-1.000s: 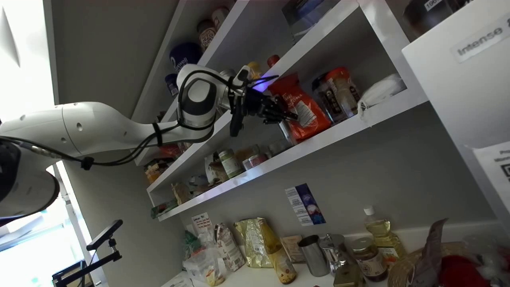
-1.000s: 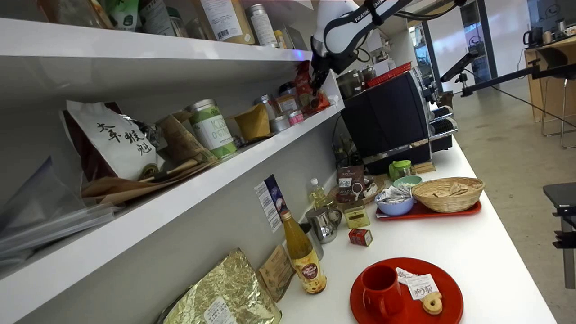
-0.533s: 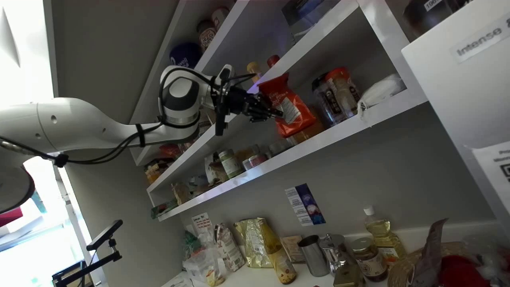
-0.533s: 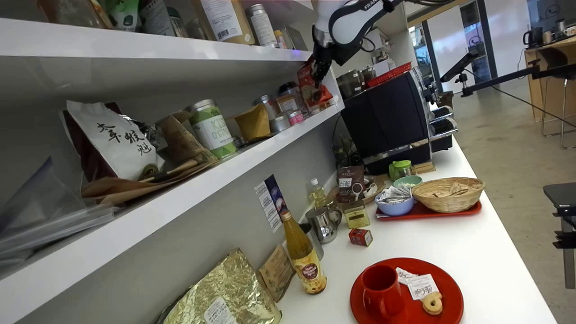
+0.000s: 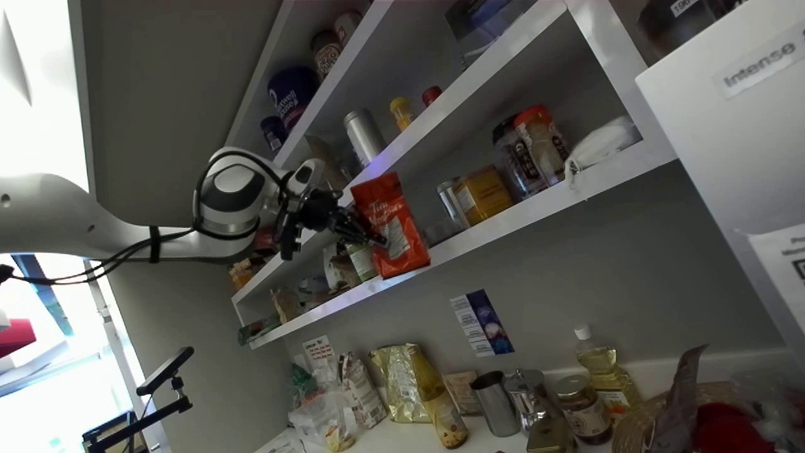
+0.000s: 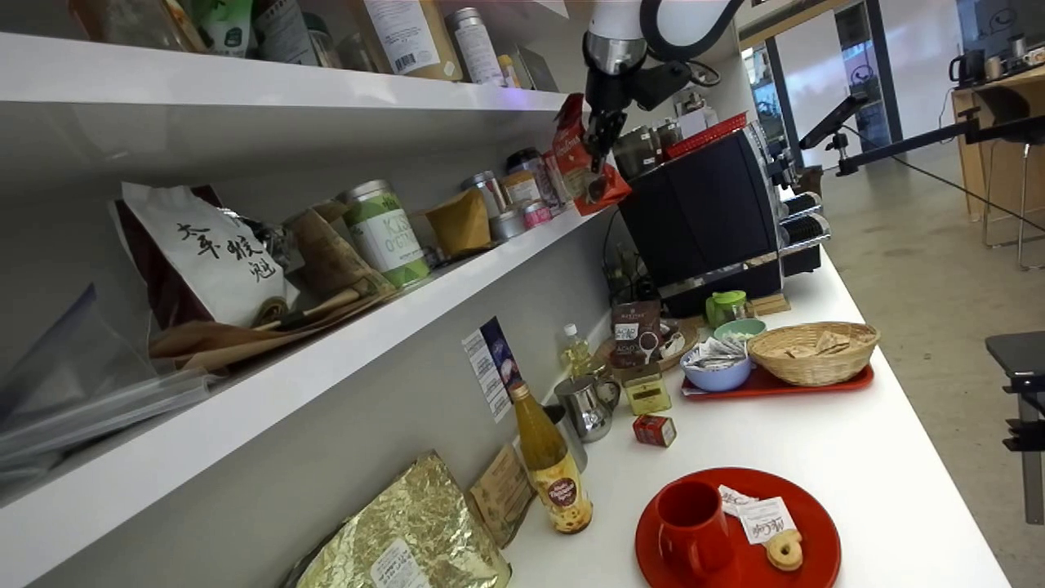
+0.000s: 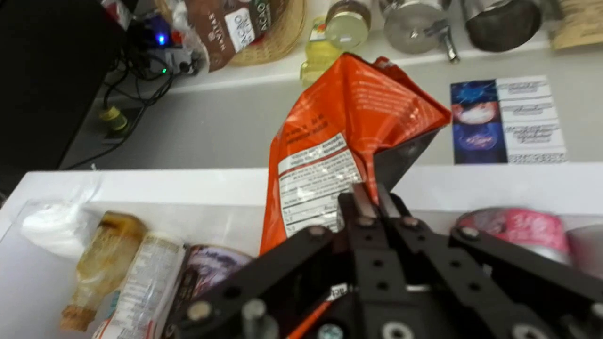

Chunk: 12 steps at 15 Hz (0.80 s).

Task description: Remove the orange packet from the bottom shelf and place it on the counter.

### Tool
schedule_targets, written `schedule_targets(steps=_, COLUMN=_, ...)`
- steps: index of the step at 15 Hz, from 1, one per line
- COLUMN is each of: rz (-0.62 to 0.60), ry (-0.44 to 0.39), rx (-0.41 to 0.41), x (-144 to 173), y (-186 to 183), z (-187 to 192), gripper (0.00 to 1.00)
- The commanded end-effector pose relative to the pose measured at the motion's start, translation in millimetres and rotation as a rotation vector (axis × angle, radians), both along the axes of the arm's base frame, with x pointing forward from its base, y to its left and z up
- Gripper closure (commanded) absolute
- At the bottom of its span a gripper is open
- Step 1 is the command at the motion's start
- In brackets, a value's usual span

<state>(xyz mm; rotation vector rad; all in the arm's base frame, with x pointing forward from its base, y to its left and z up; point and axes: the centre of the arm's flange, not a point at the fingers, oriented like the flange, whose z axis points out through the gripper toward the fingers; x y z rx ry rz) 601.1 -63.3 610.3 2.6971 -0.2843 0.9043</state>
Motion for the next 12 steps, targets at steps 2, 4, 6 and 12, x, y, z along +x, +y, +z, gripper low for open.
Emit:
schedule_targets(steps=2, rz=0.041, ry=0.081, rx=0.060, x=-72.9, y=81.4, z=-48.2, gripper=0.99)
schedule_targets(steps=4, rz=0.126, ry=0.112, rx=0.070, x=-91.8, y=125.6, z=-68.6, gripper=0.99)
schedule_targets(steps=6, rz=0.254, ry=0.159, rx=0.089, x=-107.8, y=177.1, z=-91.5, gripper=0.99)
schedule_targets(steps=12, rz=0.568, ry=0.318, rx=0.125, x=-160.1, y=344.2, z=-189.7, gripper=0.99)
